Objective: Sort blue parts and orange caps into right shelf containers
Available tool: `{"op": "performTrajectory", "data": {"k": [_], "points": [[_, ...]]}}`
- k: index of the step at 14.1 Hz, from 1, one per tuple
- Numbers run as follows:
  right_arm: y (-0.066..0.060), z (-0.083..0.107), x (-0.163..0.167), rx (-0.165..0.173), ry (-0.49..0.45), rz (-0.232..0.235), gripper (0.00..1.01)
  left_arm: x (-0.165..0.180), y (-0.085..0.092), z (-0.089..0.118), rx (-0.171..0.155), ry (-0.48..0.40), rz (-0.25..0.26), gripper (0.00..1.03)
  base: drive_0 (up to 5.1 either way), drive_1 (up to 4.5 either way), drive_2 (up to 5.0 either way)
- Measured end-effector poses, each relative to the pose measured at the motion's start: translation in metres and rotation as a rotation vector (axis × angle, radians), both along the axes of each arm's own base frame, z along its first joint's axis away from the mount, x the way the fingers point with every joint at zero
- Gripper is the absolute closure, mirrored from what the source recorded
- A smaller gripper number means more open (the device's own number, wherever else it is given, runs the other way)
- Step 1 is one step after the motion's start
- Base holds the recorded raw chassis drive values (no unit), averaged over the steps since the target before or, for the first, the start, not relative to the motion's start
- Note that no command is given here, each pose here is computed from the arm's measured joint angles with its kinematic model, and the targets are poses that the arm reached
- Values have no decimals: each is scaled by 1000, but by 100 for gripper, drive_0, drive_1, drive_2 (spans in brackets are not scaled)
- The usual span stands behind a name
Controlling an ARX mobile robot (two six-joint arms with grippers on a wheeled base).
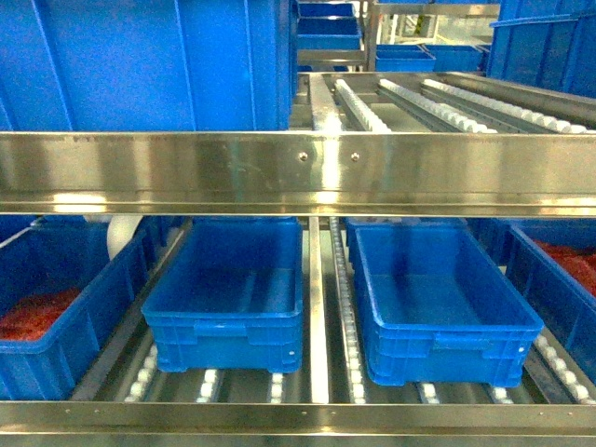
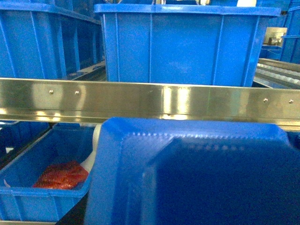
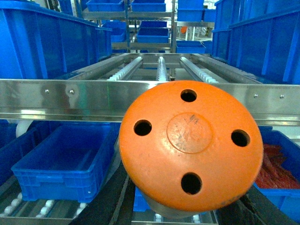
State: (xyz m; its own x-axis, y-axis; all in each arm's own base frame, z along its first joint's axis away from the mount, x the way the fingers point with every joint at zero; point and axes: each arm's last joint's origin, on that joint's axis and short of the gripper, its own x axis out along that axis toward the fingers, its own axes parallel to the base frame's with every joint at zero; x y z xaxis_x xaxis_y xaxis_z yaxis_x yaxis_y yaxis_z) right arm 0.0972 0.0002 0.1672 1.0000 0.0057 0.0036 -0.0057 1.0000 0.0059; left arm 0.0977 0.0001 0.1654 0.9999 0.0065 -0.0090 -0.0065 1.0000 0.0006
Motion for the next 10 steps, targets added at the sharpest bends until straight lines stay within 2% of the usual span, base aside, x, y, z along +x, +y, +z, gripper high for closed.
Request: {"op": "performTrajectory", "data": {"k": [10], "points": [[0,0,0,0,2,-4,60,0,0,0,0,-3,-7,59,0,0,0]]}}
